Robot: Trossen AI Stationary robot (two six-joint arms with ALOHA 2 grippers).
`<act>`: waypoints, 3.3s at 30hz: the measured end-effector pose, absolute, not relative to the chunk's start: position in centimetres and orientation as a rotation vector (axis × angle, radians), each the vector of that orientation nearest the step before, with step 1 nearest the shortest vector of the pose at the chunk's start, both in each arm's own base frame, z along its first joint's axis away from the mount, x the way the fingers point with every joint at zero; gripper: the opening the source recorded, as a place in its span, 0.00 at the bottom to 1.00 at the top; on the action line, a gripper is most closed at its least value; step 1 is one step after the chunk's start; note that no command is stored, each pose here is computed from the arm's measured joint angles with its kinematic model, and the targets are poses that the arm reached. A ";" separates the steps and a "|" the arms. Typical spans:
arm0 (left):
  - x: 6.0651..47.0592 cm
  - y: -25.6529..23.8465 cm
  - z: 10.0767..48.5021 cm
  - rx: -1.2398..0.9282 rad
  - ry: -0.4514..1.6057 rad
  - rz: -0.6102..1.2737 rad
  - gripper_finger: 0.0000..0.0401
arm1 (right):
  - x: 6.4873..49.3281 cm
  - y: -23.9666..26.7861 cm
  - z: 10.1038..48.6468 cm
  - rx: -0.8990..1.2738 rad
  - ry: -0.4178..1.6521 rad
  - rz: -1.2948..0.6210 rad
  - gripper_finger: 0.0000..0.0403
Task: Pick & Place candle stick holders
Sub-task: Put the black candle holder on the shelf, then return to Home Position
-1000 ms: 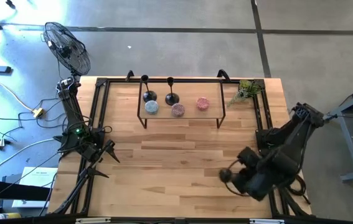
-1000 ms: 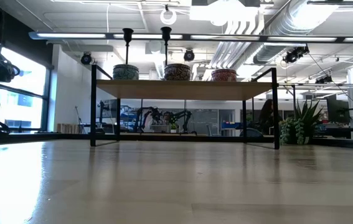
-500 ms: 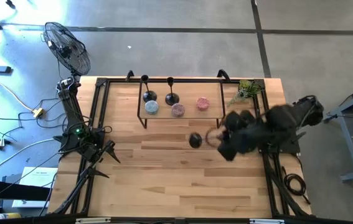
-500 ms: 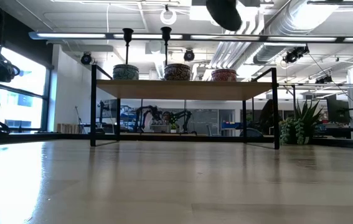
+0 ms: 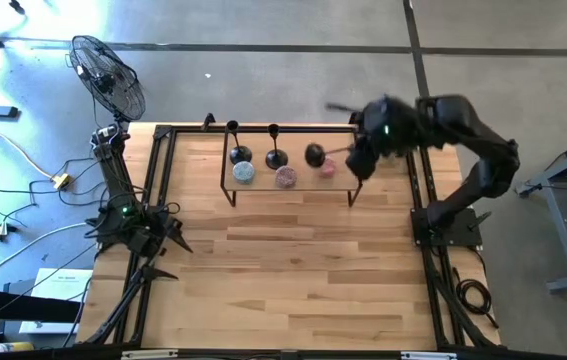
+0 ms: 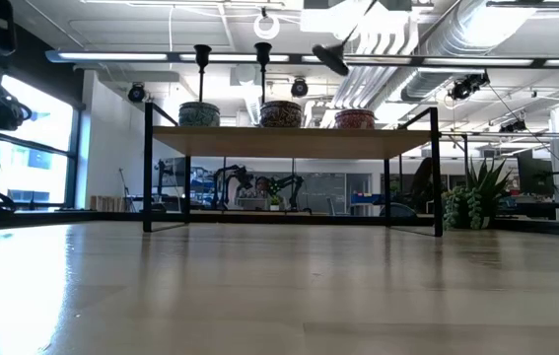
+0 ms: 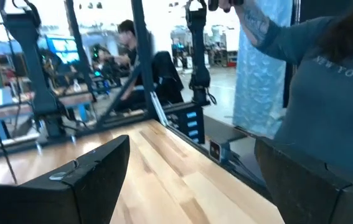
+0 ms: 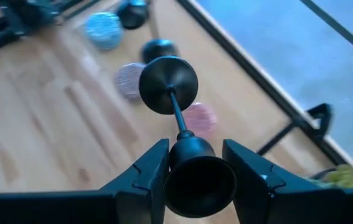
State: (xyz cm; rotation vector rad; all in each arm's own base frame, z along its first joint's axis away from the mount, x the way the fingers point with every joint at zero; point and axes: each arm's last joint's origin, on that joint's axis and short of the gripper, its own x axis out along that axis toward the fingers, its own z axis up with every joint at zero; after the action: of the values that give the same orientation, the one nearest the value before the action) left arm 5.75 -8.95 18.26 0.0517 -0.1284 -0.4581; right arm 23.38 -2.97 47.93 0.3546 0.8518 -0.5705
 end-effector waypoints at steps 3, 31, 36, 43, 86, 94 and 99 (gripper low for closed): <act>5.7 -8.8 18.5 0.044 -0.151 -0.446 0.85 | 22.9 -5.5 47.9 0.347 0.869 -0.597 0.31; 9.5 -3.4 17.7 -0.085 -0.077 -0.543 0.85 | 26.0 -15.9 46.0 0.351 0.962 -0.588 0.31; 9.6 -2.8 17.7 -0.076 -0.076 -0.545 0.85 | 26.2 -16.2 45.6 0.391 0.970 -0.585 0.31; 9.8 -2.1 17.6 -0.066 -0.068 -0.536 0.85 | 26.6 -16.1 44.7 0.440 1.001 -0.560 0.31; 9.7 -0.6 17.1 -0.066 -0.005 -0.567 0.85 | 27.5 -15.5 43.6 0.484 1.038 -0.575 0.48; 9.7 -0.6 17.0 -0.070 0.003 -0.567 0.85 | 27.6 -15.2 43.6 0.488 1.037 -0.572 0.49; 9.7 -0.6 16.8 -0.074 0.019 -0.566 0.85 | 27.6 -15.2 43.6 0.496 1.033 -0.583 0.49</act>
State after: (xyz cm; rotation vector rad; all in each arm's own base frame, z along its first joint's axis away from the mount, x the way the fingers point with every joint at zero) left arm 9.71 -0.59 16.81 -0.0739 0.0193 -0.5655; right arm 27.62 -15.19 43.63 0.4964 1.0327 -0.5831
